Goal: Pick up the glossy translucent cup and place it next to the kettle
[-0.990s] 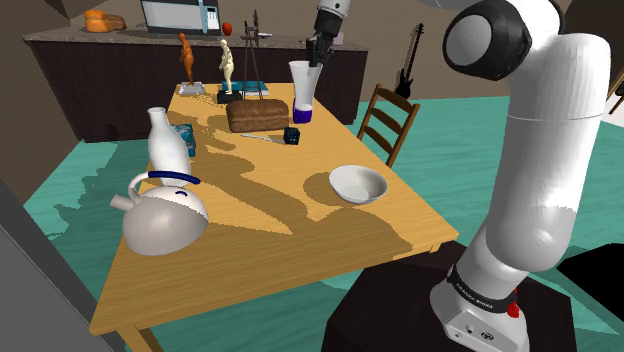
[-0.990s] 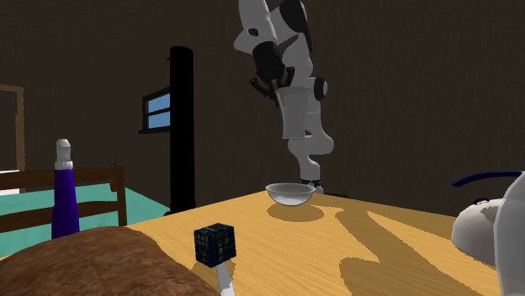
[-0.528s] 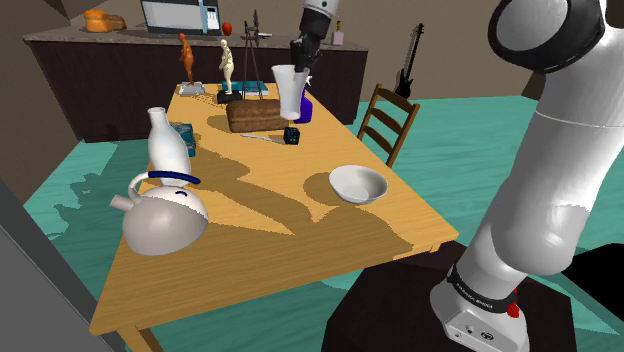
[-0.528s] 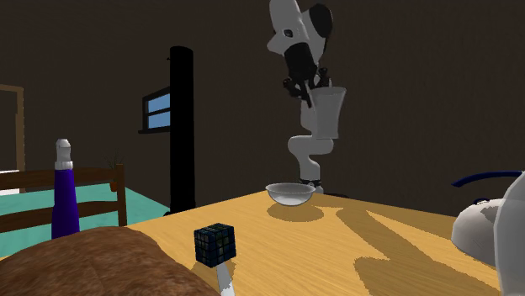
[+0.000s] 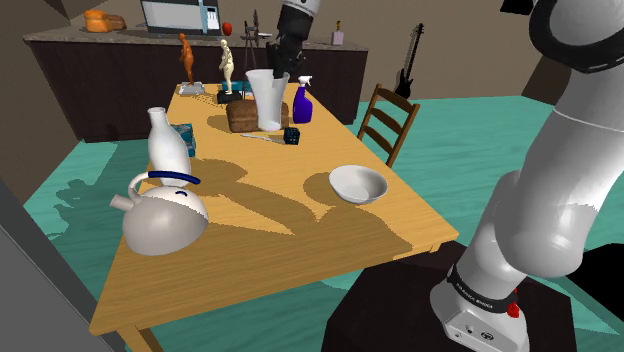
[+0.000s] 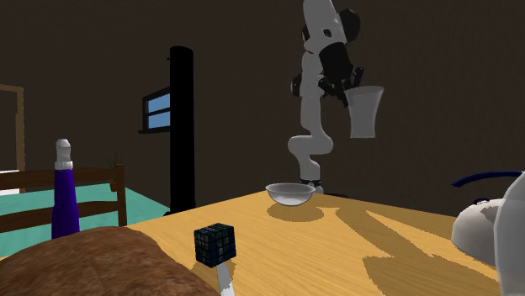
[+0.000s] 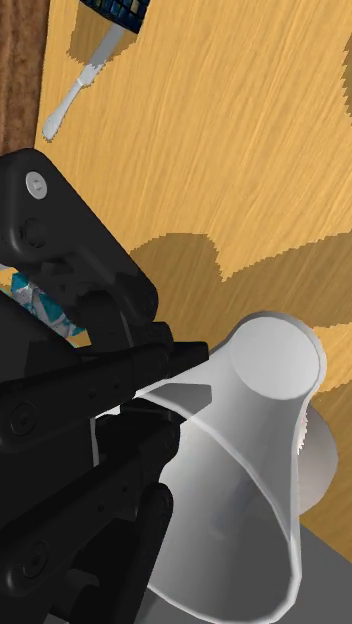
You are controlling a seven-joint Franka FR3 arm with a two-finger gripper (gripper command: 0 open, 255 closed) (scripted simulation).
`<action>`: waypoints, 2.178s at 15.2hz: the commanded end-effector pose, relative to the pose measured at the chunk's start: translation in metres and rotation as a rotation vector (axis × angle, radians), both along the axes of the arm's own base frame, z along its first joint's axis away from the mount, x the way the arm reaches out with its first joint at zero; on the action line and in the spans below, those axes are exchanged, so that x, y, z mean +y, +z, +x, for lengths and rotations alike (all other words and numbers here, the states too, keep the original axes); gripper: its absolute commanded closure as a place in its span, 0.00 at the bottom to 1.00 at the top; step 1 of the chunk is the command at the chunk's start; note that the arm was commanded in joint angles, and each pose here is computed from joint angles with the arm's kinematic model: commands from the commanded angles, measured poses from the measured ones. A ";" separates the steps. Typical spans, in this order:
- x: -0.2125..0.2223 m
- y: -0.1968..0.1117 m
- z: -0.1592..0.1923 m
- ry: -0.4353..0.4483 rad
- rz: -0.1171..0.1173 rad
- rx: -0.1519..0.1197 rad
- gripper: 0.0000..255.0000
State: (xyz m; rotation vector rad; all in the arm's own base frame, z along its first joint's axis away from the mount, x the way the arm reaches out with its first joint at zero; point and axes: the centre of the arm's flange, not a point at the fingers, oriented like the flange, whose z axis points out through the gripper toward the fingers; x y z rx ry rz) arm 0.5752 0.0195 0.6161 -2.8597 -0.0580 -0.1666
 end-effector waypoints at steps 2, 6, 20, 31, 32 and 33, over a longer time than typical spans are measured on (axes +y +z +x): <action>0.038 -0.002 -0.012 -0.002 0.000 0.000 1.00; 0.089 -0.002 -0.024 -0.002 0.000 0.000 1.00; 0.258 -0.007 -0.061 -0.002 0.000 0.000 1.00; 0.258 -0.065 -0.061 -0.002 0.000 0.000 1.00; 0.258 -0.071 -0.061 -0.002 0.000 0.000 1.00; 0.258 -0.076 -0.061 -0.002 0.000 0.000 1.00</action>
